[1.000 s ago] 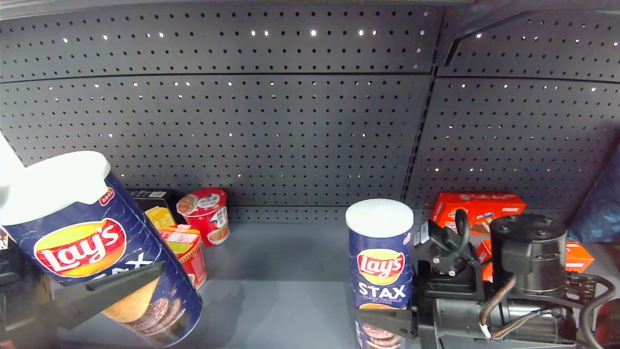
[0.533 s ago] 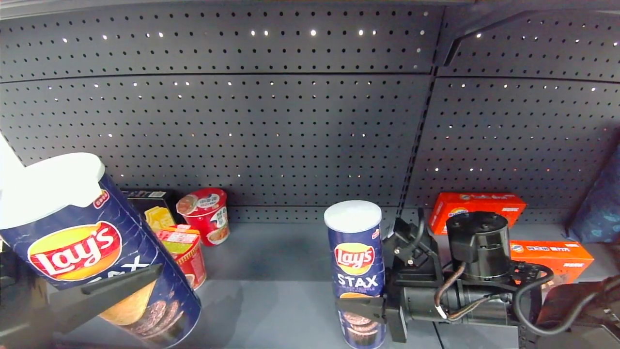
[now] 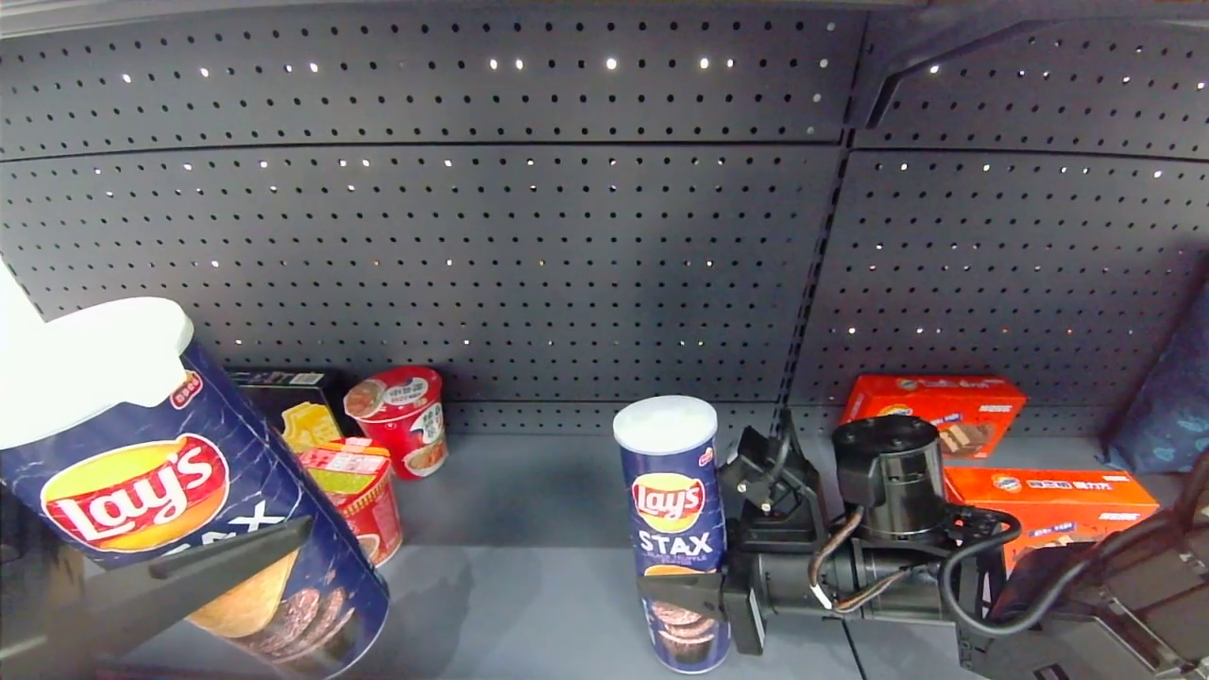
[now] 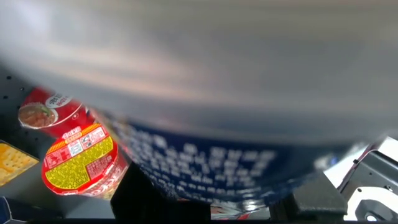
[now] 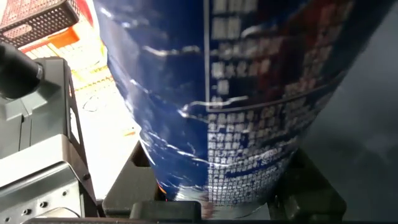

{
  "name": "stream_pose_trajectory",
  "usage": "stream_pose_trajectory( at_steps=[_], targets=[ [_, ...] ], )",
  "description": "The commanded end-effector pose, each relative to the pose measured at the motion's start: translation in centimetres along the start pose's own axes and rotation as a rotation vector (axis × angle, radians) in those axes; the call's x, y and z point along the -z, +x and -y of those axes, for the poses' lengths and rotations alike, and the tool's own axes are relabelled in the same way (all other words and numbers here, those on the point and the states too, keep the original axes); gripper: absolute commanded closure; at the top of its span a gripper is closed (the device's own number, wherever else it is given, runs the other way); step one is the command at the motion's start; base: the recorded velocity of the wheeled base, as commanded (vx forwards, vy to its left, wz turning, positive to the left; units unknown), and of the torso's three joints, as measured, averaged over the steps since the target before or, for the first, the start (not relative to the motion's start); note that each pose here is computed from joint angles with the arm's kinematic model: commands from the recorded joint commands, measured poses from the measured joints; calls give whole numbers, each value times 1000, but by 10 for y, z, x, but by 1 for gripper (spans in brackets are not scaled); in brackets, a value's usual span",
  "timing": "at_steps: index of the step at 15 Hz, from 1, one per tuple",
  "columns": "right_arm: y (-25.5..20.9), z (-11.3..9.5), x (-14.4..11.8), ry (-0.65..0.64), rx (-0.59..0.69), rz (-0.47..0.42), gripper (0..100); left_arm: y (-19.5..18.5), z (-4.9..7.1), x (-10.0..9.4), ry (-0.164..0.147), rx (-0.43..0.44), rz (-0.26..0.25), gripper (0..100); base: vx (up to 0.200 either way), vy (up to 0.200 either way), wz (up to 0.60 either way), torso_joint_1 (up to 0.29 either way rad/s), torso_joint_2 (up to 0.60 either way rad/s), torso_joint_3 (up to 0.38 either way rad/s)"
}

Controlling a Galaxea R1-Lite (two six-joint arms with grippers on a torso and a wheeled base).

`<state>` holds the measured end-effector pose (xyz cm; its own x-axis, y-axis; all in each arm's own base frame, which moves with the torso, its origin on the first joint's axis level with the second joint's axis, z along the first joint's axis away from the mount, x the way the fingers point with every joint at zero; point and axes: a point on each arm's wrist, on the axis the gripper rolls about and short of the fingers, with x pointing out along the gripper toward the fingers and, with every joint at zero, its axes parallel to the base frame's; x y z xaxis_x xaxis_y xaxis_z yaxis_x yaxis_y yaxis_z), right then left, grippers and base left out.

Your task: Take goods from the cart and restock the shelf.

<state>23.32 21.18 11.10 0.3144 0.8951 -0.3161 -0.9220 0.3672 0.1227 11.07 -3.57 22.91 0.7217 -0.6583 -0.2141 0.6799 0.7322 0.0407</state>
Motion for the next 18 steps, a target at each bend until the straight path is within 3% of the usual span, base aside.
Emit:
stream_pose_trajectory(
  at_steps=[1,2,3,18],
  targets=[
    [3,2,3,5,0,-9,100,-1,0,0,1,1,2,100,0,0,0,0,0,0],
    [4,2,3,5,0,-9,100,-1,0,0,1,1,2,100,0,0,0,0,0,0],
    [6,3,4,4,-6,-7,0,-1,1,0,0,1,-1,100,0,0,0,0,0,0],
    [-20,-6,5,6,12,-3,0,-5,3,0,7,-2,10,100,0,0,0,0,0,0]
  ],
)
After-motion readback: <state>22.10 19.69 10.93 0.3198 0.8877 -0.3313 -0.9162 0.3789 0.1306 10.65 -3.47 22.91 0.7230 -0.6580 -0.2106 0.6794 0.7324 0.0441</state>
